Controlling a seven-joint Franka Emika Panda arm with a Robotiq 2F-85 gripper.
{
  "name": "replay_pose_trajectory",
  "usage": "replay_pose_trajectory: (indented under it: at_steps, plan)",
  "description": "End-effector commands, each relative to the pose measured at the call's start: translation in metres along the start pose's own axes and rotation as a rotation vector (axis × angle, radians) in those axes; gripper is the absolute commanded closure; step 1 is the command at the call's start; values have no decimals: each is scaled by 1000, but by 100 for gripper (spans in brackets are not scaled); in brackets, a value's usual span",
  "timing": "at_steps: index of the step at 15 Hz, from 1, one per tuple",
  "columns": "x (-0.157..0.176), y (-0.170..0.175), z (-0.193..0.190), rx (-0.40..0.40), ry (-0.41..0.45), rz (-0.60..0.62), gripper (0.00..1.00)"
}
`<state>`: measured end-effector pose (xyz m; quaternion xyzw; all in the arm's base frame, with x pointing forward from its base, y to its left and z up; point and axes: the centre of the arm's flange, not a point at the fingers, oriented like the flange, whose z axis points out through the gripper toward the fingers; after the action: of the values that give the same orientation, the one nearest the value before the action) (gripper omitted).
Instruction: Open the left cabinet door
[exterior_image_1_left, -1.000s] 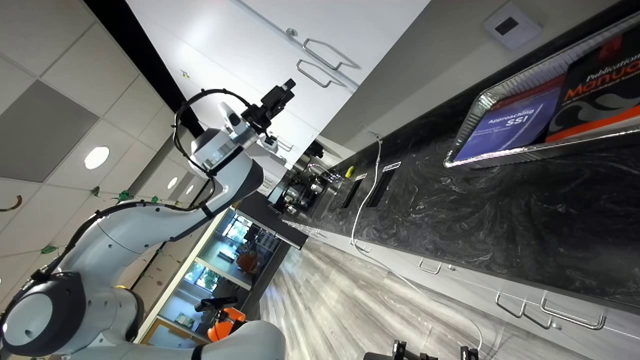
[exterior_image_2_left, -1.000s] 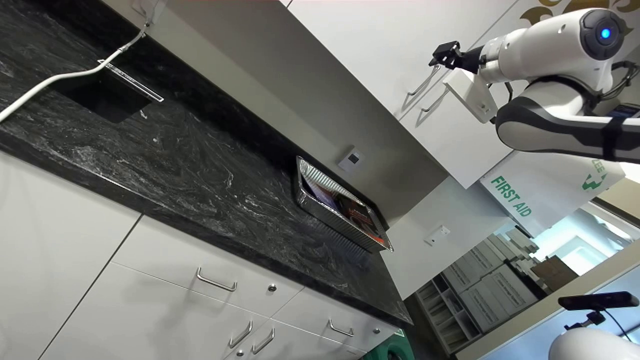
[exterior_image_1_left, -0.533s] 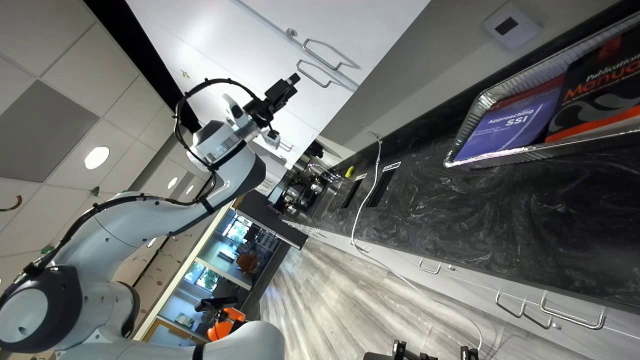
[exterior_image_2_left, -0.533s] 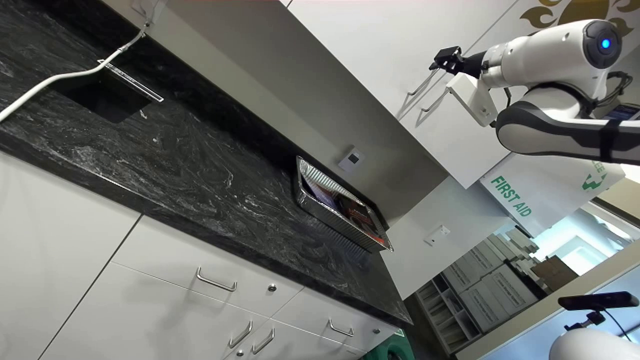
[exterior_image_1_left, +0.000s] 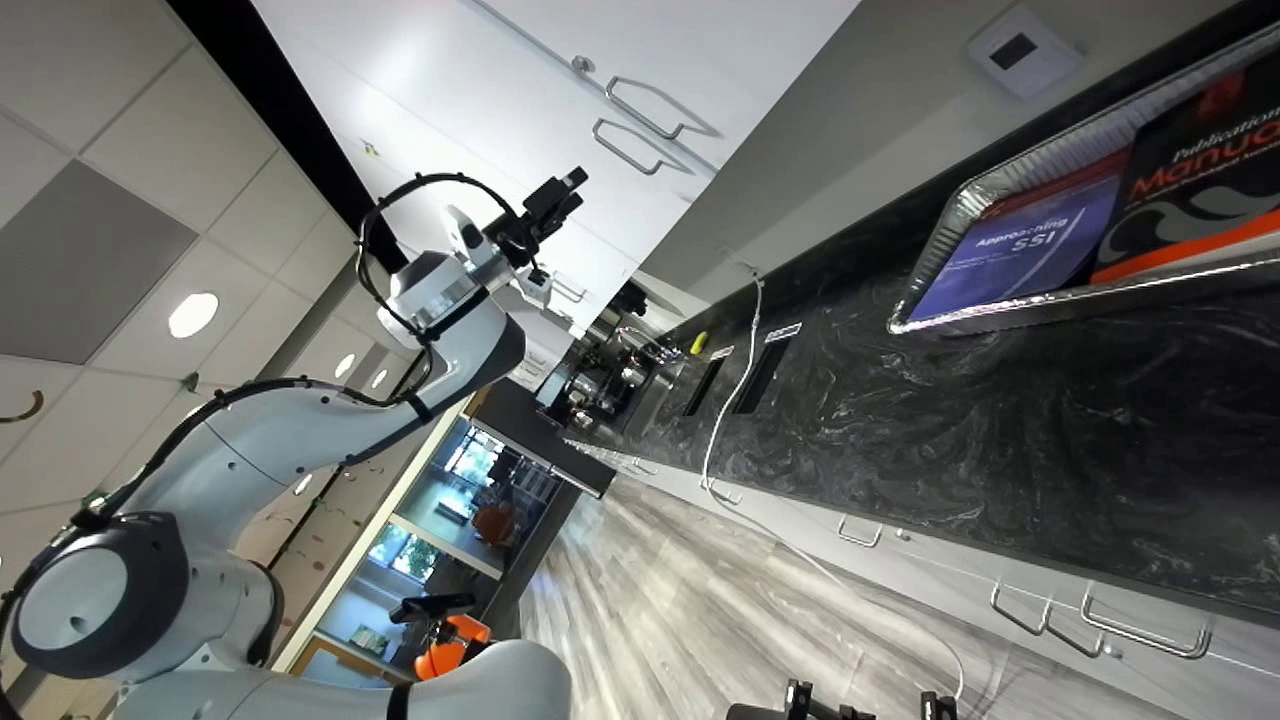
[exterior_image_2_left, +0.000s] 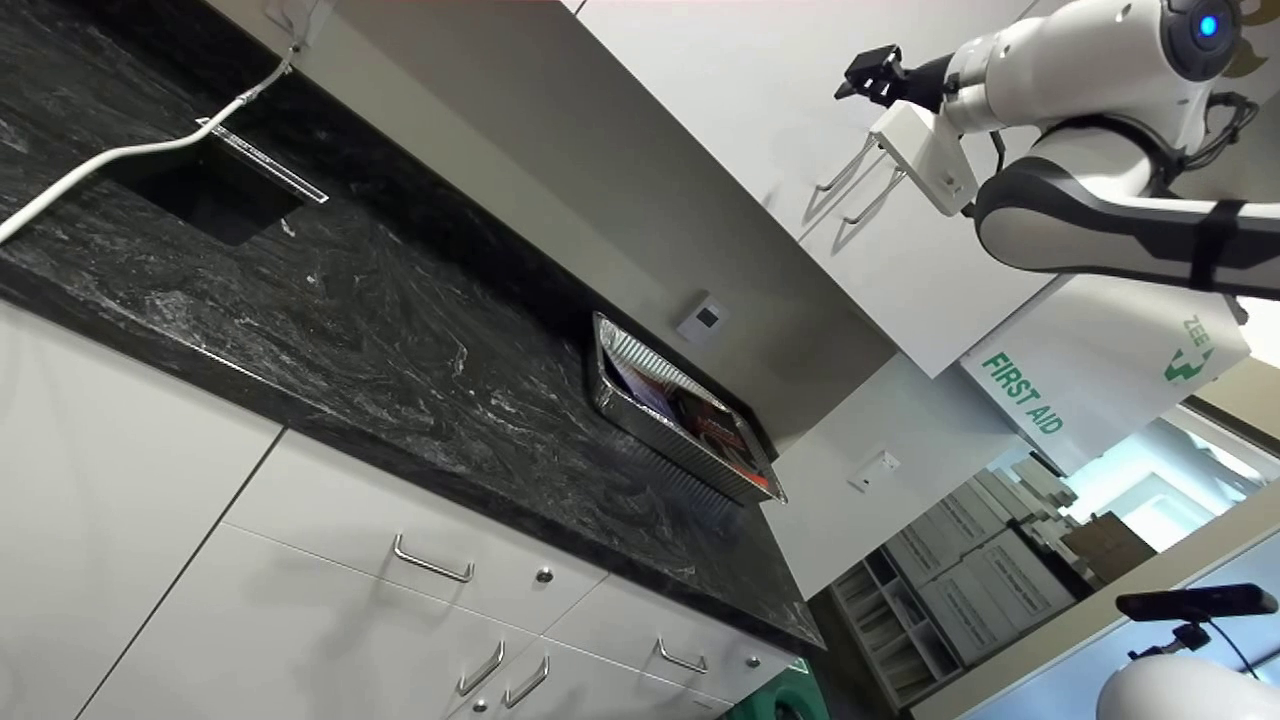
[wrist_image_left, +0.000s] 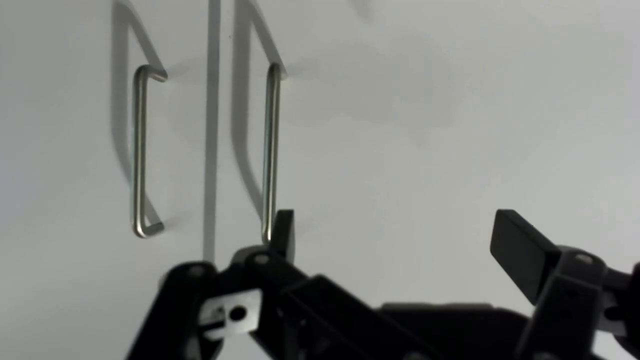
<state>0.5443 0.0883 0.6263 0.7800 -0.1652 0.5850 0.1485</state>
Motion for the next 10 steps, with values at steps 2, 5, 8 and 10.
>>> replay_pose_trajectory:
  at_steps: [2, 5, 8, 10]
  plan:
    - [15, -11, 20, -70, 34, -15, 0]
    - [18, -1, 25, -99, 24, -12, 0]
    - [20, 8, 33, -98, 8, -1, 0]
    - [20, 10, 38, -92, -2, 7, 0]
